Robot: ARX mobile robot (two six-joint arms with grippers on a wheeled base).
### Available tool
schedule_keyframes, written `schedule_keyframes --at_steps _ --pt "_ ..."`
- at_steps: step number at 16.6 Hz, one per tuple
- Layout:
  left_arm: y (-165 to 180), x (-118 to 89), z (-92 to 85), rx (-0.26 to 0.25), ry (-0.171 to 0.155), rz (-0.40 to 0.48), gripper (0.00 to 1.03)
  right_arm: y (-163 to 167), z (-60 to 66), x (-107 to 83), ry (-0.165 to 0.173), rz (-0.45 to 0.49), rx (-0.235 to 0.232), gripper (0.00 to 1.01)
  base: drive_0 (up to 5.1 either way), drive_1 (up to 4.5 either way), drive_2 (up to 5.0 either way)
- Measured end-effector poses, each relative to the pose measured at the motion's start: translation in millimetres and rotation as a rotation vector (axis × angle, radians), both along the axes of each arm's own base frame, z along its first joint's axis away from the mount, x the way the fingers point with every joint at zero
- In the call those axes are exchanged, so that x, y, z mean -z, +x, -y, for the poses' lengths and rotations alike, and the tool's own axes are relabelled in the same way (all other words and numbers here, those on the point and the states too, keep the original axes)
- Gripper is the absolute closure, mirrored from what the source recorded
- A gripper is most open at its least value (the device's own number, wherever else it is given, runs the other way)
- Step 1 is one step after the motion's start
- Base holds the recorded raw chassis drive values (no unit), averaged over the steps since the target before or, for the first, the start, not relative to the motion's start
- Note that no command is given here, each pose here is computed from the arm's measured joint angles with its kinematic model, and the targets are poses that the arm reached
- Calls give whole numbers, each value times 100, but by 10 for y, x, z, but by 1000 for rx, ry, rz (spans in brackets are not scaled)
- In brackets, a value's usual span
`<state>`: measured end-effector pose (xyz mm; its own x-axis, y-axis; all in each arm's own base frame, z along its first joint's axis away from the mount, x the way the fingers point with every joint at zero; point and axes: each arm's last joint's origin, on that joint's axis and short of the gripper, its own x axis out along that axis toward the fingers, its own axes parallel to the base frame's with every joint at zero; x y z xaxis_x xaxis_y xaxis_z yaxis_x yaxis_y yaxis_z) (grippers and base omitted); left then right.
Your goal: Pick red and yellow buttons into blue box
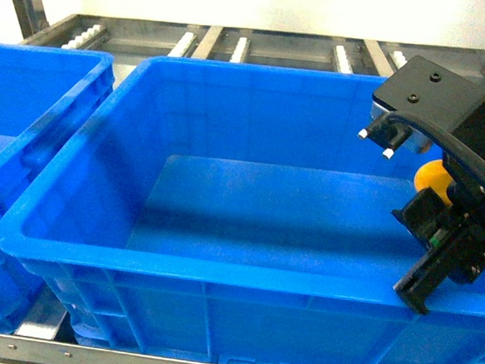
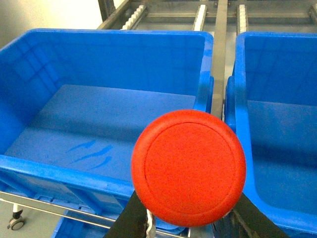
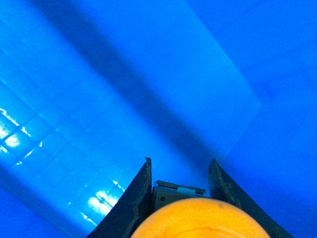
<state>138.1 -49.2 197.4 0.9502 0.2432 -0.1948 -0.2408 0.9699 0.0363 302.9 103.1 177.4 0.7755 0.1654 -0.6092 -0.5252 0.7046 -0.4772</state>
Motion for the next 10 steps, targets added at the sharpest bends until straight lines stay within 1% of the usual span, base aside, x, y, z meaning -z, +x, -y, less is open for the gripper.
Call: schedule_keyframes --at_steps 1,3,4,5,6,8,9,10 --pt "0 -1 0 0 0 1 83 128 18 17 16 -67 34 72 0 0 0" --pt "0 0 0 -1 0 0 83 238 35 19 41 -144 74 72 0 0 0" --pt "0 -1 0 0 0 1 83 254 61 14 49 -147 89 64 0 0 0" --pt "0 0 0 0 0 0 83 264 105 14 70 -159 111 51 0 0 0" --pt "0 0 0 -1 0 0 83 255 107 10 78 -171 112 38 0 0 0" --pt "0 0 0 0 0 0 83 224 90 -23 94 -184 88 14 0 0 0" --pt "0 0 0 0 0 0 83 202 62 -105 116 -158 63 2 0 0 0" --pt "0 -1 0 0 0 1 83 156 34 -217 144 -135 31 3 0 0 0"
